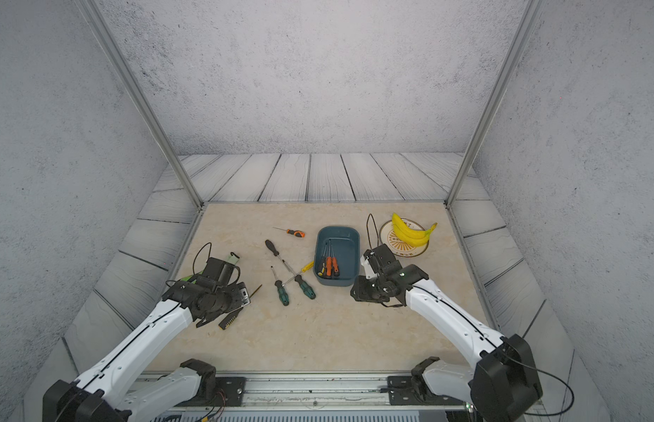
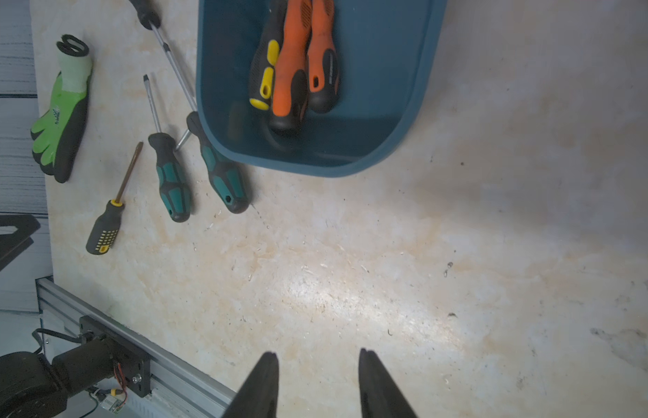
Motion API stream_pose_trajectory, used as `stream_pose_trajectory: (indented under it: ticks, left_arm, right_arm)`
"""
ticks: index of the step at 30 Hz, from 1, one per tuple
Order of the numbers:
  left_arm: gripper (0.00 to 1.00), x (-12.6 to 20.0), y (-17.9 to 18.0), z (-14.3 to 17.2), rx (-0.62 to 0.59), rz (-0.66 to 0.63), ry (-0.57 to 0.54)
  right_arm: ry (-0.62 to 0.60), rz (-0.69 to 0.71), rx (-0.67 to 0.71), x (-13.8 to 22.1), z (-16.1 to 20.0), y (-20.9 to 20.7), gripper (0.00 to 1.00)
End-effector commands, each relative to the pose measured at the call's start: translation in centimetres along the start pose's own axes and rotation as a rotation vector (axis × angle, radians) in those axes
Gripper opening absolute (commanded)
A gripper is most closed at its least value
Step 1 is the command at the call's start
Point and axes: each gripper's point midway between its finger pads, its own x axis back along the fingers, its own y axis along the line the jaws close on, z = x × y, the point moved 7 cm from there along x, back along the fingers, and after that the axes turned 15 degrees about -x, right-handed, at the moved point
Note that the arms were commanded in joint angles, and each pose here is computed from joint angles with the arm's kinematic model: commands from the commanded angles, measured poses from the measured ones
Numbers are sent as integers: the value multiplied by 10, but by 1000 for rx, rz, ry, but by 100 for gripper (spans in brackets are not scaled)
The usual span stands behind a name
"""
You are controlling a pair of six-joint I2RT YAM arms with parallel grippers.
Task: Put the screwdriver on the desktop into the storage box
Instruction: Pick up the screwdriver from the center of the board.
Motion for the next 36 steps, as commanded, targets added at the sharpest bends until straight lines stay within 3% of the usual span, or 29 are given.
stream_pose_trajectory:
  ticks: [1, 6, 18, 28, 36]
  left_arm:
    - [88, -15, 8, 0, 17, -8, 41]
    - [90, -37, 17, -3, 78, -59, 112]
    - [86, -73, 13, 11, 110, 19, 267]
    - [72, -71, 6, 21, 130, 109, 262]
    - [73, -73, 12, 20, 134, 39, 275]
  right_arm:
    - [-5, -37, -9, 1, 3, 2, 41]
    - [6, -41, -15, -2, 7, -1, 41]
    - [20, -44, -41, -12, 10, -7, 41]
    - [32, -48, -61, -19, 5, -2, 41]
    - [29, -48, -61, -18, 5, -1, 41]
